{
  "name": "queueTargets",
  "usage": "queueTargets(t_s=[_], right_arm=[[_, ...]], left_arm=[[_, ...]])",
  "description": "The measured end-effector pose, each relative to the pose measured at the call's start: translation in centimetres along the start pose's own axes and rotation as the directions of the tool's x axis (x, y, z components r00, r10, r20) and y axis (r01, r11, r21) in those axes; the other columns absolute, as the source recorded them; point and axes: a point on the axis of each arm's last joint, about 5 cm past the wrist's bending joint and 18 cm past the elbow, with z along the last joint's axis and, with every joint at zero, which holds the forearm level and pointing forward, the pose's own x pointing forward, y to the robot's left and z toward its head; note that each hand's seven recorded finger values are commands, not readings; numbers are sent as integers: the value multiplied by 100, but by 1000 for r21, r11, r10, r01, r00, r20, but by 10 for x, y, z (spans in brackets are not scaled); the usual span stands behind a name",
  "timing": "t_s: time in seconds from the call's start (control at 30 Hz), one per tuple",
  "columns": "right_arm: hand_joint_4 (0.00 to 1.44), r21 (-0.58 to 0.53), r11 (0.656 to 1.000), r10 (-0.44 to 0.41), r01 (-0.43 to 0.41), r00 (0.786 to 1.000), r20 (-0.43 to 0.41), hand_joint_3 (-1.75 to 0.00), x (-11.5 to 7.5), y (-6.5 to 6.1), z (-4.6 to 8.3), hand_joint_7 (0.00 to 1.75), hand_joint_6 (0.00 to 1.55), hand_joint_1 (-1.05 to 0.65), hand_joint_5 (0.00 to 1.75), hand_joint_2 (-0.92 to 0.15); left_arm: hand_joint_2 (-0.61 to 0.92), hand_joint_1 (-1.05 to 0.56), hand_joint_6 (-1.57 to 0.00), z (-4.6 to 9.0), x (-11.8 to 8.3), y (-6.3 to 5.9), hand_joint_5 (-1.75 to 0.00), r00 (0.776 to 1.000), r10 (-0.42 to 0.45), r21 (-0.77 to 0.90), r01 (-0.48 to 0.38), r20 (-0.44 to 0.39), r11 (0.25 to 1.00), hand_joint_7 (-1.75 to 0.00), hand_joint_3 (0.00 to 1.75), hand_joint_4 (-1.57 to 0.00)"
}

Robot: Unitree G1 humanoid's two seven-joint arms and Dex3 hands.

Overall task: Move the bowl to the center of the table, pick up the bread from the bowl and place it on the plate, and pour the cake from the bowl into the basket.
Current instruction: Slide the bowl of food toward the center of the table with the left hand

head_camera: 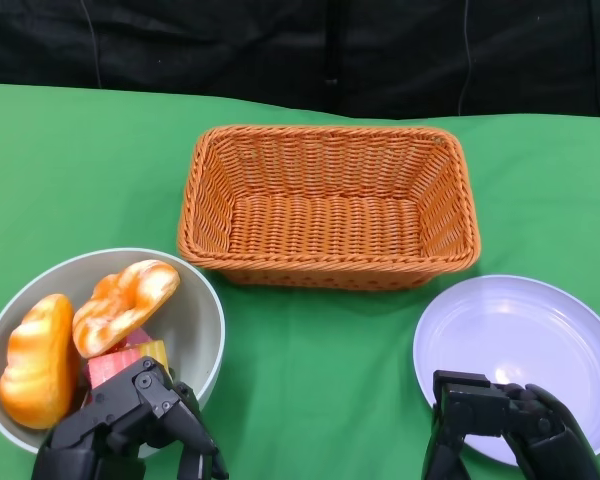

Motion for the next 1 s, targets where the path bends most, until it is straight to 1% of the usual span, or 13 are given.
queueTargets(t_s=[0.07, 0.13, 0.17, 0.23, 0.33, 0.63, 0.67, 0.7, 0.73, 0.77, 0.83, 0.93, 1.0], right_arm=[[93, 0, 1000, 0, 0, 1000, 0, -175, 0, 0, 0, 138, 91, 16, 169, -20], [93, 0, 1000, 0, 0, 1000, 0, -175, 0, 0, 0, 138, 91, 16, 169, -20], [93, 0, 1000, 0, 0, 1000, 0, -175, 0, 0, 0, 138, 91, 16, 169, -19], [93, 0, 1000, 0, 0, 1000, 0, -175, 0, 0, 0, 138, 91, 16, 169, -19], [93, 0, 1000, 0, 0, 1000, 0, -175, 0, 0, 0, 138, 91, 17, 169, -19], [93, 0, 1000, 0, 0, 1000, 0, -175, 0, 0, 0, 138, 91, 17, 169, -19], [93, 0, 1000, 0, 0, 1000, 0, -175, 0, 0, 0, 138, 92, 17, 169, -19], [93, 0, 1000, 0, 0, 1000, 0, -175, 0, 0, 0, 138, 92, 18, 170, -19], [93, 0, 1000, 0, 0, 1000, 0, -175, 0, 0, 0, 138, 92, 18, 170, -19], [93, 0, 1000, 0, 0, 1000, 0, -175, 0, 0, 0, 138, 92, 18, 170, -19], [93, 0, 1000, 0, 0, 1000, 0, -175, 0, 0, 0, 138, 92, 19, 170, -19], [93, 1, 1000, 0, 0, 1000, 0, -175, 0, 0, 0, 139, 92, 18, 170, -19], [93, 1, 1000, 1, -1, 1000, 0, -175, 0, 0, 0, 139, 92, 17, 170, -19]], left_arm=[[47, -4, -78, 0, 0, 1, -162, 1000, -2, 5, 1, 16, 1000, -142, 137, -81], [48, -5, -77, 0, 0, 1, -152, 1000, -6, 5, 6, 24, 1000, -135, 132, -78], [53, -9, -76, 0, 0, 2, -143, 1000, -6, 2, 6, 24, 1000, -124, 120, -78], [56, -11, -77, 0, -1, 3, -138, 1000, 3, -9, -2, 24, 1000, -117, 111, -78], [58, -12, -77, 0, -1, 3, -136, 1000, 8, -14, -8, 24, 1000, -114, 108, -78], [59, -12, -78, 0, -1, 3, -136, 1000, 7, -14, -7, 23, 1000, -113, 106, -78], [64, -19, -70, 1, -1, 5, -119, 1000, 9, -8, -9, 27, 1000, -87, 82, -74], [77, -24, -73, 4, -1, 9, -105, 999, 10, 10, -10, 43, 1000, -57, 51, -74], [84, -26, -75, 8, 0, 14, -101, 997, 18, 33, -20, 73, 999, -40, 34, -73], [88, -27, -76, 13, 2, 19, -98, 994, 24, 46, -29, 106, 999, -31, 25, -73], [91, -28, -77, 18, 4, 23, -96, 989, 28, 54, -37, 147, 998, -24, 18, -73], [92, -29, -77, 19, 4, 24, -95, 988, 26, 47, -34, 151, 998, -21, 16, -71], [92, -35, -74, 21, 3, 29, -88, 988, 17, 73, -29, 152, 997, -16, 14, -68]])
